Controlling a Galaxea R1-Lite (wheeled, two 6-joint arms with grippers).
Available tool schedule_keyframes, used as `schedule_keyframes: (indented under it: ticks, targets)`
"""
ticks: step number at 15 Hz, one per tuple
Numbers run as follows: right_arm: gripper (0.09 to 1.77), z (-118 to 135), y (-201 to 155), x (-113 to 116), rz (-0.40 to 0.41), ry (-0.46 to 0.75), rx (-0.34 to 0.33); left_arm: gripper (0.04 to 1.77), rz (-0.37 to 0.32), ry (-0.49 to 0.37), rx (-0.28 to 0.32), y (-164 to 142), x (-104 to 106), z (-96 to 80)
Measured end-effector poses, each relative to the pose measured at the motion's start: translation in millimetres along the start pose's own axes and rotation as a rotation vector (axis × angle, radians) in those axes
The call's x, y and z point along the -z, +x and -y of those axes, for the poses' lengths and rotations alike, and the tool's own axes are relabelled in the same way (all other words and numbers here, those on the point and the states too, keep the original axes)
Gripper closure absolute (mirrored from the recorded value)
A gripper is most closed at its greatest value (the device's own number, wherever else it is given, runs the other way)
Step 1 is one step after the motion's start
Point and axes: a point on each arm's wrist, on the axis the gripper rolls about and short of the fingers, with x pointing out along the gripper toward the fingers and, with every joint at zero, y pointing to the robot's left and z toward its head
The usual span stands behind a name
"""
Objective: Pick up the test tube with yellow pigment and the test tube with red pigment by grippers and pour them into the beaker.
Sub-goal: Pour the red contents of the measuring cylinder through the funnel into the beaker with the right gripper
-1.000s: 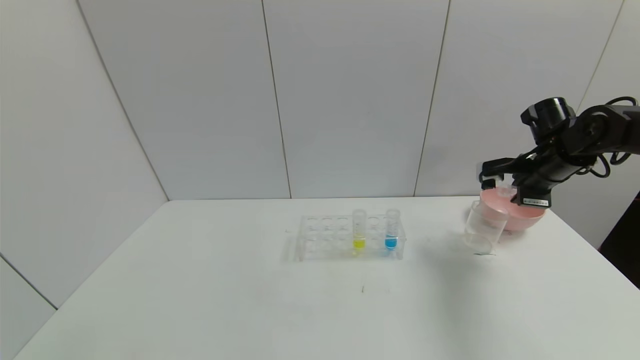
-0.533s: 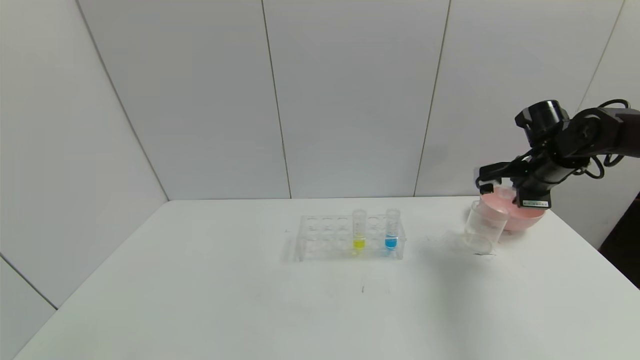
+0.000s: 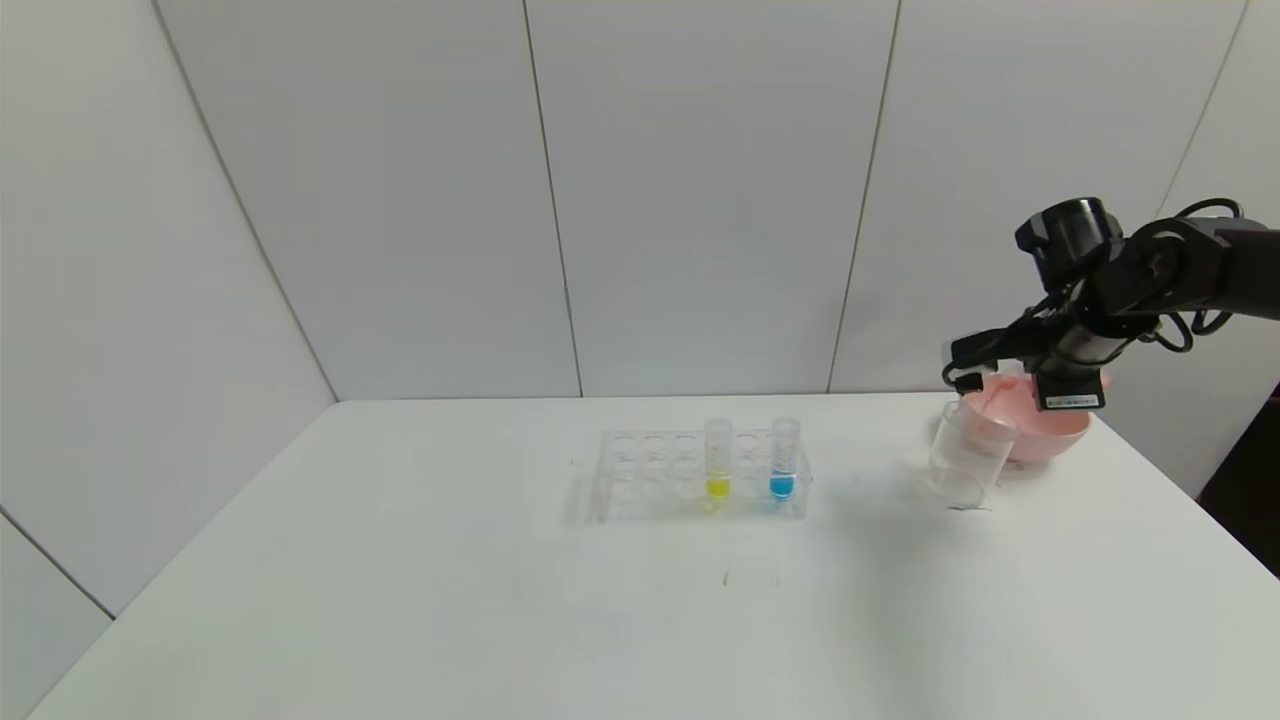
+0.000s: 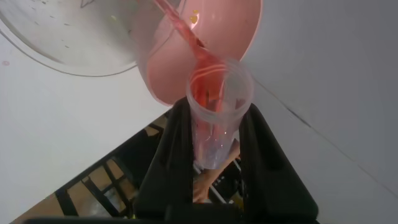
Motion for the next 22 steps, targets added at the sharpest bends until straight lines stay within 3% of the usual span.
schedule_keyframes:
  ticks: [10,22]
  targets:
    - [1.36,7,-2,-10,-0.056,-0.115,0.089,0.09,0.0,0.0,0.0,0,0,0.0]
    - [1.36,10,-10,-18,-0.098,-0.187,0.13,0.09,0.0,0.0,0.0,0,0,0.0]
